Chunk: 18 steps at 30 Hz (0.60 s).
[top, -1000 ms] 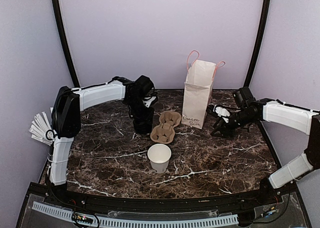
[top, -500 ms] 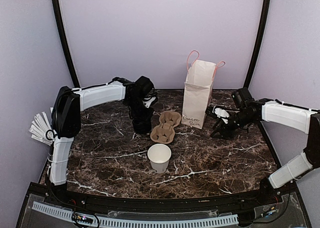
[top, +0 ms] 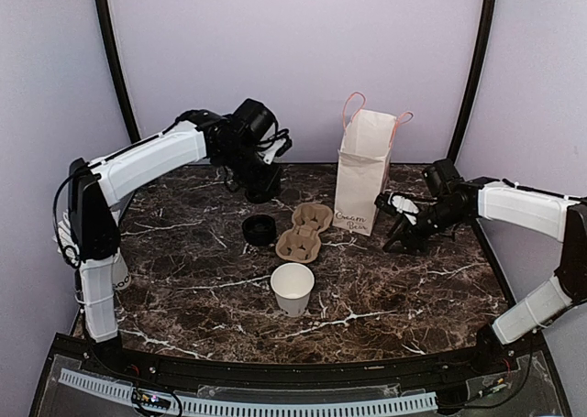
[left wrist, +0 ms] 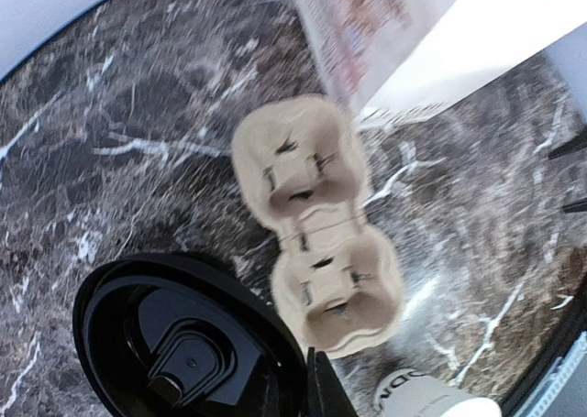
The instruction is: Pack the takeout coffee
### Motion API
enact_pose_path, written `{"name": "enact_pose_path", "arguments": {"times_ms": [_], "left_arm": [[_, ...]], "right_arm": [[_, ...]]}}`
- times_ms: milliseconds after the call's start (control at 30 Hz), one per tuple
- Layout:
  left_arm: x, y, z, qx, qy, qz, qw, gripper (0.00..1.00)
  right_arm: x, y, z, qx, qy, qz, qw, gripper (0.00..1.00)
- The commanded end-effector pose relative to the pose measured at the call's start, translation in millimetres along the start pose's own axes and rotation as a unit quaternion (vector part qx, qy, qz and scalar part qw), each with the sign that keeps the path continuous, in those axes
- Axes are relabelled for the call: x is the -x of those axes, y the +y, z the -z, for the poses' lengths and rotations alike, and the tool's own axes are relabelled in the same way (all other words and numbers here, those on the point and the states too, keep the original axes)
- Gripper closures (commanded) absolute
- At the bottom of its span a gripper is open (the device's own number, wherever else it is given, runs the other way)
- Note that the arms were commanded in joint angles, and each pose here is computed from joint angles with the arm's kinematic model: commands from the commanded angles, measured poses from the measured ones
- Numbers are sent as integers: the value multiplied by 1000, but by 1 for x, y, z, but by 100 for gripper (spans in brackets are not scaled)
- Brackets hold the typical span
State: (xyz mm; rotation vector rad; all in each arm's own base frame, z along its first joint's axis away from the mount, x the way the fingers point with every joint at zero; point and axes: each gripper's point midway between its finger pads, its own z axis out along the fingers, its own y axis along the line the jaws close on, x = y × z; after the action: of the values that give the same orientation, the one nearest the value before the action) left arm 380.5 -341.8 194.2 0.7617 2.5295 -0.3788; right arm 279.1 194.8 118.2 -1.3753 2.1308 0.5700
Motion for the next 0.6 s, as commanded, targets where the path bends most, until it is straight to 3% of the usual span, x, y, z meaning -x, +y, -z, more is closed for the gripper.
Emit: {"name": "enact_pose_path", "arguments": {"times_ms": [0, 33, 67, 100, 133, 233, 400, 567], "left_arm": [[42, -58, 89, -138, -144, -12, 980, 95], [34, -71, 91, -183, -140, -5, 973, 95], [50, -81, 121, -212, -195, -13, 958, 96], [44, -89, 122, -241, -191, -2, 951, 97], [56, -97, 152, -265, -243, -13, 933, 98], [50, -112, 179, -333, -281, -10, 900, 98], [28, -133, 237, -445, -386, -47, 806, 95], [15, -133, 248, -467, -408, -37, 784, 95]], "right_arm": [[55, 1, 31, -4, -73, 8, 997, 49], [68, 3, 41, -2, -90, 10, 996, 45], [79, 6, 51, 8, -99, 7, 995, 43], [92, 8, 61, 15, -111, 5, 994, 41], [105, 10, 71, 23, -125, -1, 992, 40], [146, 20, 102, 51, -173, -12, 984, 33], [213, 37, 145, 72, -263, -18, 962, 13], [256, 66, 148, 121, -281, -6, 952, 10]]}}
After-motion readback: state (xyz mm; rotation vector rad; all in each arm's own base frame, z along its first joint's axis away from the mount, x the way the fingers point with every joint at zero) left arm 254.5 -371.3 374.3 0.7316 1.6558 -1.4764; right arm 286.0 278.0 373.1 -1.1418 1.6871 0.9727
